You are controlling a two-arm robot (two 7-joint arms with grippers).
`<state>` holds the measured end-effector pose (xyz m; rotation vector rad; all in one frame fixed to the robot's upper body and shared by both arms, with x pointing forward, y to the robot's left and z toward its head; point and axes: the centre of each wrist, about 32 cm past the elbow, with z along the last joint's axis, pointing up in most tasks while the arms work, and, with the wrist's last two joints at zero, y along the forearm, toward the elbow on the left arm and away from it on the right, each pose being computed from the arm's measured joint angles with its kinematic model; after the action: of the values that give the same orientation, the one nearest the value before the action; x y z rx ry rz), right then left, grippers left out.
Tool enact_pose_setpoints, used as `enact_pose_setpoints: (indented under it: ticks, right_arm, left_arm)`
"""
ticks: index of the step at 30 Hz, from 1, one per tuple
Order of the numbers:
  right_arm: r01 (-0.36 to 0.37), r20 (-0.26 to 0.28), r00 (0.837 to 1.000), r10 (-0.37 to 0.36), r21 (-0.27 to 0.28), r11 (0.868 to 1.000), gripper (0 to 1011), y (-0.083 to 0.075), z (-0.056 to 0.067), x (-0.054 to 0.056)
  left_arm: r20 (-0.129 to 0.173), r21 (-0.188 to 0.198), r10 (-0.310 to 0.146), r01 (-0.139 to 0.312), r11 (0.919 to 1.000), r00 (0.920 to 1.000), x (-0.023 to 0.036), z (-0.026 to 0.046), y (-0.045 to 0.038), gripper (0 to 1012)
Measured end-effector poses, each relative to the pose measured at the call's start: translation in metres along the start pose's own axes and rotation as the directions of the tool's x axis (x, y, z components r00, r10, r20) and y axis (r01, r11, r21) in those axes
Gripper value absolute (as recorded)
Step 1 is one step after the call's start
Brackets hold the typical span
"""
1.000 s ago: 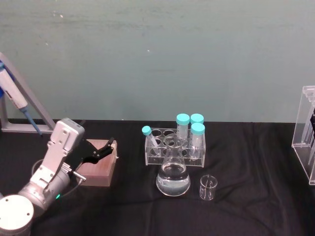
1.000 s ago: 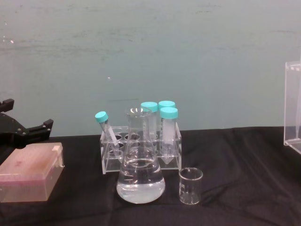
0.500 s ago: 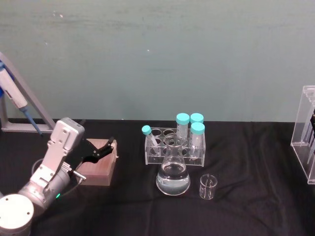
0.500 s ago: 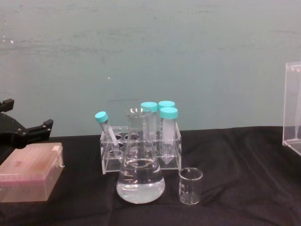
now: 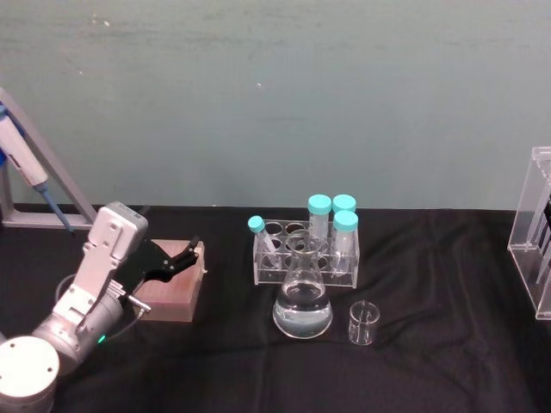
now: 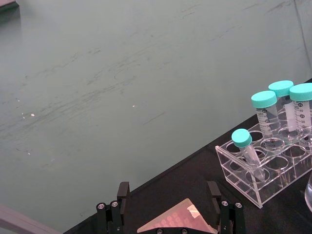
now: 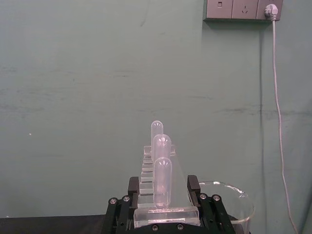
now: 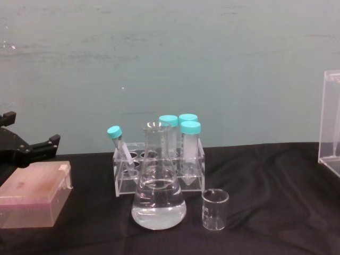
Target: Place the experimental apparatus aside using one hand.
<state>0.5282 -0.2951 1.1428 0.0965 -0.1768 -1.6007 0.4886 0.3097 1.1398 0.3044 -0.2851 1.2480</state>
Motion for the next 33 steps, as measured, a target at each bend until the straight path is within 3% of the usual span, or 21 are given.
enact_pose_setpoints:
  ticks: [33]
  right_arm:
    - [0.007, -0.033, 0.999, -0.009, -0.043, 0.999, 616, -0.012, 0.002, -0.003]
  left_arm:
    - [0.0, 0.0, 0.0, 0.0, 1.0, 1.0, 0.0, 0.0, 0.0, 1000]
